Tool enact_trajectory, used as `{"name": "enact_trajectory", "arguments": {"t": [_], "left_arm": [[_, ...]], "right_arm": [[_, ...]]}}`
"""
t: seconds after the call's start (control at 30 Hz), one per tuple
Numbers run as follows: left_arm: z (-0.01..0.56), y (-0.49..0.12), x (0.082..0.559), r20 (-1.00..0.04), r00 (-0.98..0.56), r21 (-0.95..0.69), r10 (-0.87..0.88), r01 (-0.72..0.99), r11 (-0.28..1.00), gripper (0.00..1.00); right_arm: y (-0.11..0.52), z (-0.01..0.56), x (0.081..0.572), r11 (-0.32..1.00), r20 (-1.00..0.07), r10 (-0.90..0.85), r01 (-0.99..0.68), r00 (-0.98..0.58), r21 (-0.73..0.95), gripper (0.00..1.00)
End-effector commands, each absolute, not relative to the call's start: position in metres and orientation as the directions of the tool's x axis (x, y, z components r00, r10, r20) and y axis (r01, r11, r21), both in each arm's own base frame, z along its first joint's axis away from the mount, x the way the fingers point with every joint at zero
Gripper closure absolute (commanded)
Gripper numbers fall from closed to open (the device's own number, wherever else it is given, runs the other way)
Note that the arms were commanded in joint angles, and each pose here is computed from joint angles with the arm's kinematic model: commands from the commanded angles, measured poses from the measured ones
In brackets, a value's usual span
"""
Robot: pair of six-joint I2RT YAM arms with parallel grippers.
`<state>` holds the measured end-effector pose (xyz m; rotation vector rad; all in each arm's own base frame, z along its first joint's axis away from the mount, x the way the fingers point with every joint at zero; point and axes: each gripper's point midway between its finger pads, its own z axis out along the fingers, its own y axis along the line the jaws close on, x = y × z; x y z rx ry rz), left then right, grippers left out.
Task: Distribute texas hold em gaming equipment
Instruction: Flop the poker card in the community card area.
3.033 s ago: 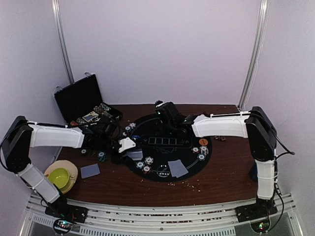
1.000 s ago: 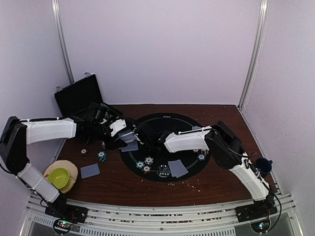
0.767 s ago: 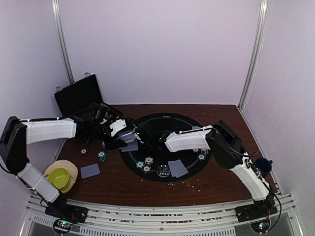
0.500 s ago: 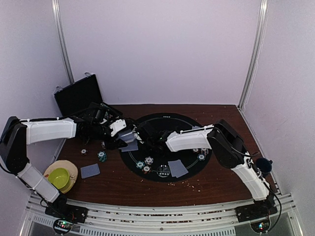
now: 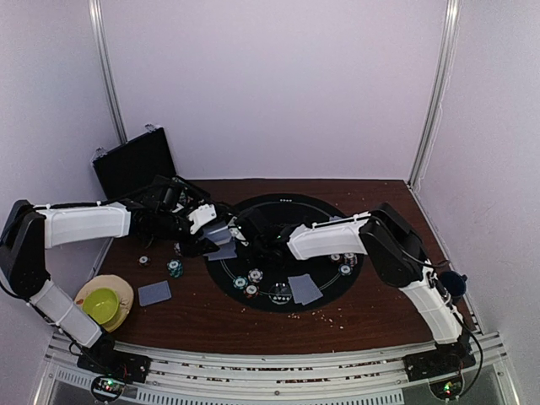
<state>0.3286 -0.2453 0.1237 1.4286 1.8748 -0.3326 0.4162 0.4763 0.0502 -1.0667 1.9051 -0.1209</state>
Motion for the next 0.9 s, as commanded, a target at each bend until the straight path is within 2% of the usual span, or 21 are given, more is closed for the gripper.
{"name": "enact_trajectory", "arguments": {"t": [0.0, 0.33, 0.6, 0.73, 0.87], "left_arm": [[0.139, -0.248, 0.334, -0.718, -0.069, 0.256, 0.692, 0.899, 0.355, 0.49], [0.142, -0.251, 0.328, -0.731, -0.049, 0.249, 0.68, 0.909, 0.333, 0.49], [0.139, -0.257, 0.318, -0.734, -0.022, 0.242, 0.679, 0.926, 0.291, 0.48], [0.132, -0.263, 0.313, -0.722, -0.013, 0.239, 0.692, 0.934, 0.267, 0.49], [0.126, -0.269, 0.306, -0.715, 0.003, 0.236, 0.699, 0.942, 0.238, 0.48]], "right_arm": [[0.477, 0.087, 0.407, 0.655, -0.731, -0.655, -0.626, -0.19, -0.424, 0.19], [0.444, 0.135, 0.411, 0.764, -0.812, -0.519, -0.571, -0.267, -0.301, 0.08], [0.415, 0.164, 0.4, 0.827, -0.867, -0.282, -0.563, -0.411, -0.002, 0.07], [0.408, 0.178, 0.39, 0.786, -0.854, -0.124, -0.575, -0.506, 0.227, 0.09], [0.425, 0.189, 0.363, 0.641, -0.812, -0.025, -0.633, -0.584, 0.435, 0.11]]}}
